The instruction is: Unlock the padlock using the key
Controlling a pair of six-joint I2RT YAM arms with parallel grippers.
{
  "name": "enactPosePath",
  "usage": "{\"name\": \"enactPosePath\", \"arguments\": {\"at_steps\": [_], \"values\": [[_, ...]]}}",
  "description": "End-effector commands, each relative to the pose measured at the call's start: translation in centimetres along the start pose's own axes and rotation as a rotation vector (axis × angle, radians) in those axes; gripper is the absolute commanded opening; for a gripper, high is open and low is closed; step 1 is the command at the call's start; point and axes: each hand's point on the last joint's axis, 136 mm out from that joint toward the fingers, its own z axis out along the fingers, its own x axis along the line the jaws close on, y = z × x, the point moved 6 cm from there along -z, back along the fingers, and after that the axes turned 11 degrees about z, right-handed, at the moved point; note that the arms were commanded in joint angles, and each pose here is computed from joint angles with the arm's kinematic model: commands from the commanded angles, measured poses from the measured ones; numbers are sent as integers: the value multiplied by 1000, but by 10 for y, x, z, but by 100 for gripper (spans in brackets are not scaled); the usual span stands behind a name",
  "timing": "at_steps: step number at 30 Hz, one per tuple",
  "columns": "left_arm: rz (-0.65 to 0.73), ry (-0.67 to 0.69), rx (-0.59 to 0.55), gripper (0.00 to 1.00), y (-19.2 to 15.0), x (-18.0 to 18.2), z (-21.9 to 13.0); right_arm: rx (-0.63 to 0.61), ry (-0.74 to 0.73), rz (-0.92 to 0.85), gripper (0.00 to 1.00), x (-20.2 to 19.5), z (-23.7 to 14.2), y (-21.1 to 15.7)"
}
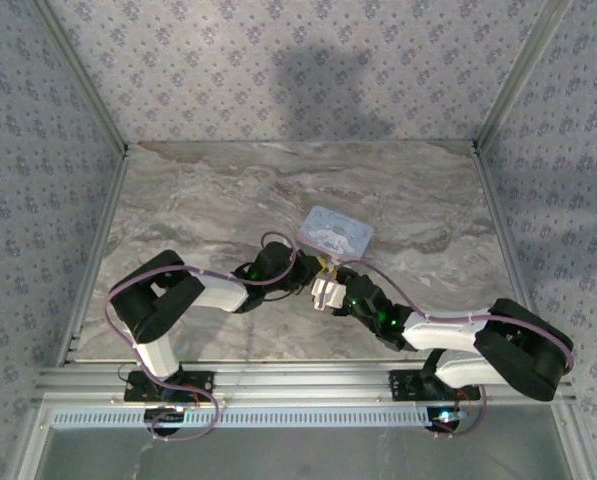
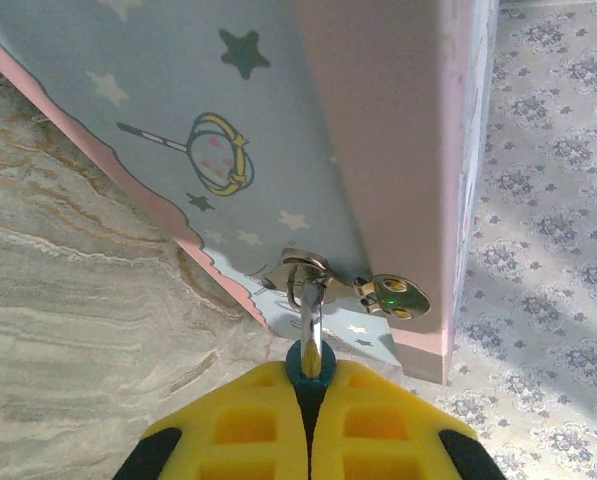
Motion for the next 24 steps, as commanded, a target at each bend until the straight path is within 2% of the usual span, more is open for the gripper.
{"name": "enactPosePath", "arguments": {"at_steps": [1, 15, 24], "values": [[13, -64, -14, 0, 6, -19, -6, -27, -30, 35, 40, -8, 3, 9], [10, -67, -8, 0, 6, -20, -5, -10, -38, 25, 23, -8, 11, 10], [7, -70, -5, 0, 5, -20, -5, -8, -108, 64, 4, -17, 14, 13]]}}
